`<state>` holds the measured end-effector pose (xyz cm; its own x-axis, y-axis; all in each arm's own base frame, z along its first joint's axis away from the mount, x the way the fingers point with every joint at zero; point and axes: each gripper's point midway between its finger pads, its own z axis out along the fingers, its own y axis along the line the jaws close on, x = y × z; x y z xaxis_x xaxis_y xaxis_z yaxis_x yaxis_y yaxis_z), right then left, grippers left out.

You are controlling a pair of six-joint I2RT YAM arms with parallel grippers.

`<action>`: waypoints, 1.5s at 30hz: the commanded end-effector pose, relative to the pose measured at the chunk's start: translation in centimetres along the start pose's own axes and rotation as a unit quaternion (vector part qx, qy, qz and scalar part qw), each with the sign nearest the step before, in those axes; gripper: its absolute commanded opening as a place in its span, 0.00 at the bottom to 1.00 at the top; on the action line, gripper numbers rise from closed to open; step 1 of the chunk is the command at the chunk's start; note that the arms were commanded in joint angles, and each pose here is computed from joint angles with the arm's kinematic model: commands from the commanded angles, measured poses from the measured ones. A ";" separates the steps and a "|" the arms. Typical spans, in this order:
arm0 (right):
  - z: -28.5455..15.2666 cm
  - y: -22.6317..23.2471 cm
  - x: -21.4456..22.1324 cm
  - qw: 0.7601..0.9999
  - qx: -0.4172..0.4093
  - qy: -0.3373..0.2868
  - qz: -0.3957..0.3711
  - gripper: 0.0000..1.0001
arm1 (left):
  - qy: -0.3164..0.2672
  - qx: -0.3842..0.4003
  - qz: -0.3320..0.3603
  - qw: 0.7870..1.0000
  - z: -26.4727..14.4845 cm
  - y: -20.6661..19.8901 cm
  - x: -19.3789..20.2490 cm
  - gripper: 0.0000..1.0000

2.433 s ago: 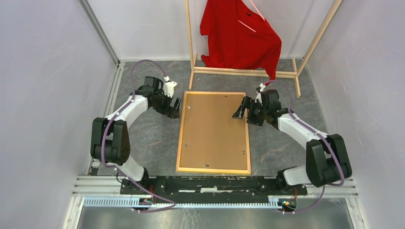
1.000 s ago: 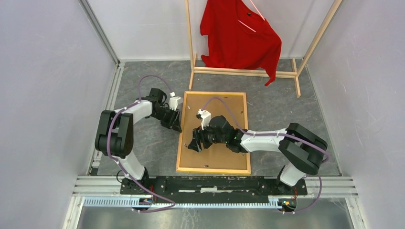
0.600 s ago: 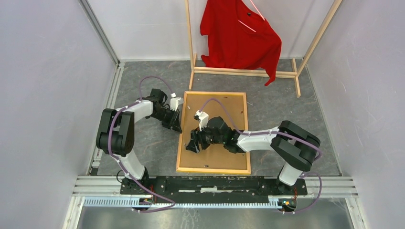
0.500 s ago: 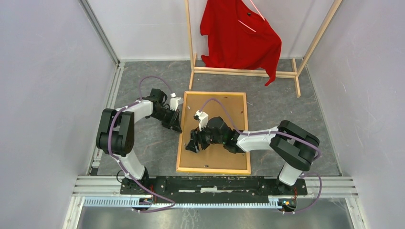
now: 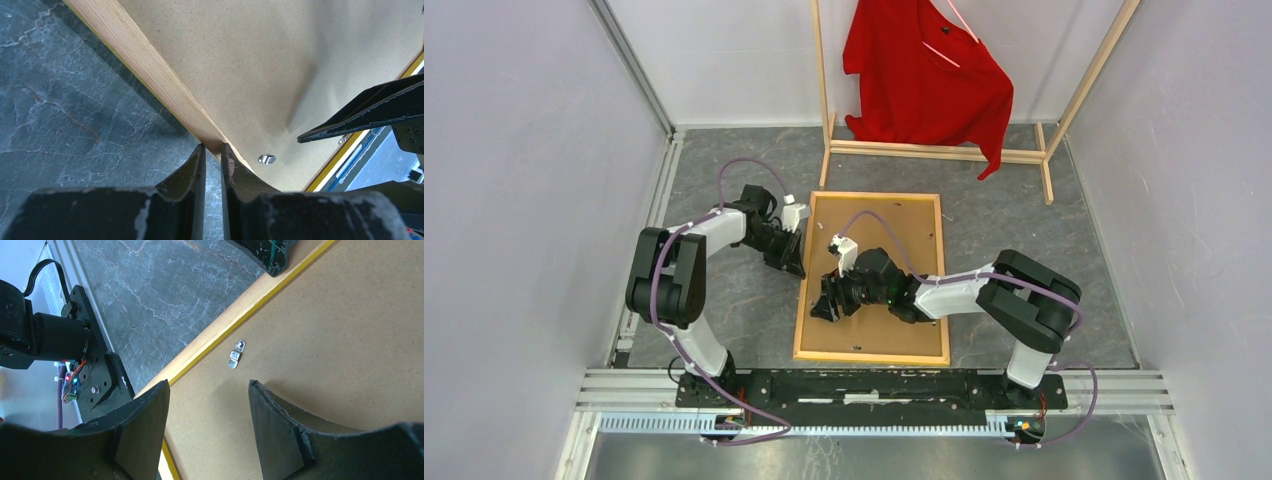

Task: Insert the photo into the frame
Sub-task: Install the photo frame at the center of the board.

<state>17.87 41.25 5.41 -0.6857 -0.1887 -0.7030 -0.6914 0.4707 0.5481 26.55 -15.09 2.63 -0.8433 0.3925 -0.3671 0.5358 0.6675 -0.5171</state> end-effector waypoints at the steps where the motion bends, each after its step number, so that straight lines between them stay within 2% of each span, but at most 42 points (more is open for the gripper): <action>1: 0.7 1.5 -1.8 0.999 -0.026 -0.026 -0.006 0.65 | 0.007 -0.025 0.043 0.999 0.8 0.7 -0.1 0.14; 12: 1.4 1.0 -0.9 1.000 -0.021 -0.010 -0.002 0.61 | 0.008 -0.032 0.045 0.998 0.7 0.8 0.0 0.09; 45: 3.3 1.9 -0.3 0.999 -0.046 0.011 0.003 0.53 | 0.012 -0.034 0.048 0.998 0.7 0.9 0.6 0.06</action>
<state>17.19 43.83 4.14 -0.7092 -0.2234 -0.6687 -0.6889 0.4211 0.5899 26.58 -15.35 2.74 -0.8282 0.4123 -0.3796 0.5581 0.6679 -0.4923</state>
